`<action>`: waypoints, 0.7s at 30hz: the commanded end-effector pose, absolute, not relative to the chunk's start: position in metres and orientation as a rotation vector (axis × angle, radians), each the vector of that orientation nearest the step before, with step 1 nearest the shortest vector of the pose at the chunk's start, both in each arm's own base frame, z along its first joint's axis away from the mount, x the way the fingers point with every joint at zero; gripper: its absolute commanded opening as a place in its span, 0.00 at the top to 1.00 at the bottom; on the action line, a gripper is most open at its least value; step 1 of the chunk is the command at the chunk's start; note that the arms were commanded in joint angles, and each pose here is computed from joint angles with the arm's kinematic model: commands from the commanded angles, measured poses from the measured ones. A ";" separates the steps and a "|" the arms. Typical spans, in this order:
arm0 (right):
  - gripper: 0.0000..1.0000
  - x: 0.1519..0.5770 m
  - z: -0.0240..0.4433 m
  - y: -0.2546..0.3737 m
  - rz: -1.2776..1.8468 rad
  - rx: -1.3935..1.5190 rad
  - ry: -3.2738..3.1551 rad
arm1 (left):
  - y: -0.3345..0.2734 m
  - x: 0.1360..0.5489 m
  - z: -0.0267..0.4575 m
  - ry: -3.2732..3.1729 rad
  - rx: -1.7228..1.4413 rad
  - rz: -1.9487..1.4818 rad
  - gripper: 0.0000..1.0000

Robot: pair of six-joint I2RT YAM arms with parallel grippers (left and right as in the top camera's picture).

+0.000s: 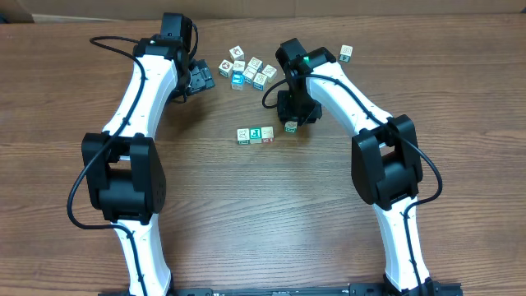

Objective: Form a horizontal line
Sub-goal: 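Carry the cow-picture block down to the right end of the row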

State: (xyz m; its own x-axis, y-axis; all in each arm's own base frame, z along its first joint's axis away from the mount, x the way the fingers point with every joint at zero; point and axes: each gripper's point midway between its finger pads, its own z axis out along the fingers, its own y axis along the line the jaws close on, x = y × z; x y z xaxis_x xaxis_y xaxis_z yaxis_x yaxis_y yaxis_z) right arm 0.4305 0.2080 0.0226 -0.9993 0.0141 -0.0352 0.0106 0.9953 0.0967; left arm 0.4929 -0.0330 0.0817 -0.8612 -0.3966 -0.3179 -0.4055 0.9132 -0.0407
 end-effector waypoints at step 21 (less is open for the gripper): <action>0.69 0.419 0.031 0.211 0.216 0.020 3.141 | -0.032 0.497 0.081 2.752 -0.571 0.055 0.00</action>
